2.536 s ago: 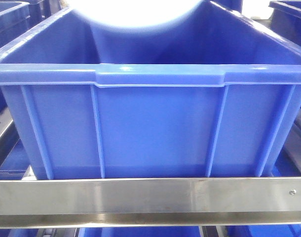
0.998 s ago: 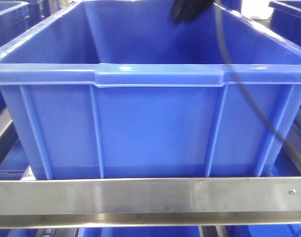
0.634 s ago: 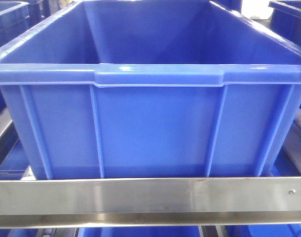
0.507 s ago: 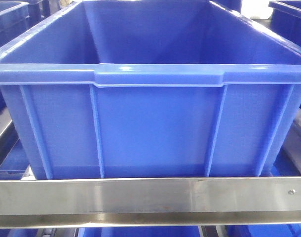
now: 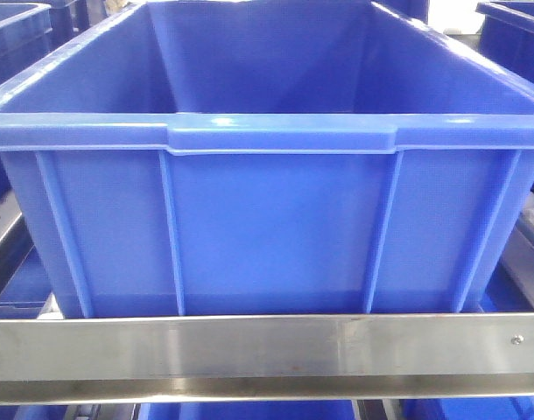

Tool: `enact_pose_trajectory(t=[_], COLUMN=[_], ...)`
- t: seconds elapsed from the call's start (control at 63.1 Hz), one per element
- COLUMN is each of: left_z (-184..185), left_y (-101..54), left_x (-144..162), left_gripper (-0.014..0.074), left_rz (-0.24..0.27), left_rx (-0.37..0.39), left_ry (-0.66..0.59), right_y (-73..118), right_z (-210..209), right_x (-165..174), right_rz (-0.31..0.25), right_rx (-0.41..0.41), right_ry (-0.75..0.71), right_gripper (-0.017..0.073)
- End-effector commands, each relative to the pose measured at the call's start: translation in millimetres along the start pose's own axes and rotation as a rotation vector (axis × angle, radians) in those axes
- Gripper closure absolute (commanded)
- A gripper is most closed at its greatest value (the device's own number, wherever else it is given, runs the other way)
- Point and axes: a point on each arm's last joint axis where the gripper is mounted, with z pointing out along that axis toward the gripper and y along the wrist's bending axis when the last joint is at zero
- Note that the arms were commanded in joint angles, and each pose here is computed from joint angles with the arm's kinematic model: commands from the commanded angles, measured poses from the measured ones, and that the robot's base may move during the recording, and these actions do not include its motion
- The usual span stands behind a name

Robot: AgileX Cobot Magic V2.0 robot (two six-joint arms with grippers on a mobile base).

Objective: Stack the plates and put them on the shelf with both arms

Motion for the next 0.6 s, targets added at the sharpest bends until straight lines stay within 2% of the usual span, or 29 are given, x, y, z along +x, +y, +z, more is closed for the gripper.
enact_pose_trajectory(t=[0.0, 0.475, 0.586], left_z=[-2.6, -2.6, -2.6], left_y=[-2.7, -2.7, -2.7], left_x=[-15.2, -15.2, -15.2], left_gripper=[0.051, 0.051, 0.051], left_rz=[0.002, 0.002, 0.002], left_rx=[0.034, 0.034, 0.034], left_ry=[-0.091, -0.091, -0.091], right_y=[-1.7, -1.4, -3.2], right_z=[-3.8, -3.5, -2.5], right_x=[-10.7, -7.7, -5.1], right_rz=[0.007, 0.007, 0.007], right_rx=[0.019, 0.017, 0.041], right_ry=[-0.097, -0.083, -0.1], right_gripper=[0.0502, 0.0502, 0.0502])
